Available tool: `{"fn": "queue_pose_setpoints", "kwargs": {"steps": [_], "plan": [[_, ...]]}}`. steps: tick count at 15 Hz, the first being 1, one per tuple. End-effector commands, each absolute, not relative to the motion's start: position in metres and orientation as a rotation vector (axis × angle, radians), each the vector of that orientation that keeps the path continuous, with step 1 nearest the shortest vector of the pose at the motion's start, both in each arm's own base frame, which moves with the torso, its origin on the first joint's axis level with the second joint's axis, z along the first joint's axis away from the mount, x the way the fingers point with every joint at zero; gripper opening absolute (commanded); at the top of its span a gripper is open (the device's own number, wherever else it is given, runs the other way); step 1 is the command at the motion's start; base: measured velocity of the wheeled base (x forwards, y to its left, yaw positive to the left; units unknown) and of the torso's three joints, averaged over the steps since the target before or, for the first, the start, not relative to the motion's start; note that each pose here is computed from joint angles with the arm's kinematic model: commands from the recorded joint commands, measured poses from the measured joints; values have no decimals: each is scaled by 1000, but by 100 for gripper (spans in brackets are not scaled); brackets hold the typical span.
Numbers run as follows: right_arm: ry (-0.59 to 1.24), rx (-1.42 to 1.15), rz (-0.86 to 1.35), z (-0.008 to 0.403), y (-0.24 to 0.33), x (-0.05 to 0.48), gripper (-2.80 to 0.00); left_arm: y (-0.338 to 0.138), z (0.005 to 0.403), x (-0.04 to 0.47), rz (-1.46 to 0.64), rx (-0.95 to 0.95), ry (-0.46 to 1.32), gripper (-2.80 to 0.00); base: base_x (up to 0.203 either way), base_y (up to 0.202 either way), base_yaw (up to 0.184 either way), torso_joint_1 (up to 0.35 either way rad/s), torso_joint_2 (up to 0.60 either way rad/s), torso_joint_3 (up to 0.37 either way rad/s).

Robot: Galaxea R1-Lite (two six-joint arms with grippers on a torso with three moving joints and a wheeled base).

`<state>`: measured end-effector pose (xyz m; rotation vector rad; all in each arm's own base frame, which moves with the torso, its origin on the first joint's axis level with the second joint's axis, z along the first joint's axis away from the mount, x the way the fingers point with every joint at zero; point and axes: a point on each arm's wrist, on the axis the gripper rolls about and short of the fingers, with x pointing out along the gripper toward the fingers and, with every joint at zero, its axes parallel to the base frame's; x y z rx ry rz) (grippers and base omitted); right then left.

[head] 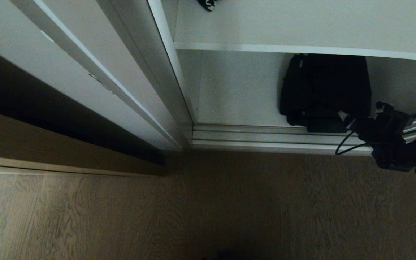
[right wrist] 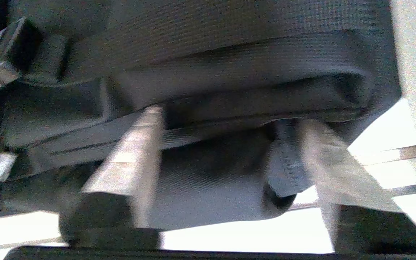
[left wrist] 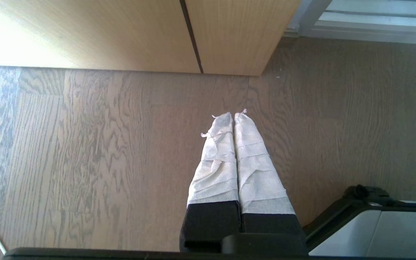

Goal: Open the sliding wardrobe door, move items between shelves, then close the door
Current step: Place the bag on the higher shelf

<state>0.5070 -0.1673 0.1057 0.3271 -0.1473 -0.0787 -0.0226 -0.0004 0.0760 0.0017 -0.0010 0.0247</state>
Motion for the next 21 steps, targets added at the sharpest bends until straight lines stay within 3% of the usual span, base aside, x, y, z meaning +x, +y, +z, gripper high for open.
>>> {"fn": "queue_pose_setpoints", "kwargs": {"steps": [1,9,21], "plan": [[-143,331,-85,102,-168,508,-280,0,76,-22,26,2,0,-280,0,0,0,0,0,0],[-142,332,-81,115,-165,499,-280,0,76,-22,26,2,0,-280,0,0,0,0,0,0],[-122,355,23,202,-132,385,-280,0,76,-22,25,2,0,-280,0,0,0,0,0,0]]}}
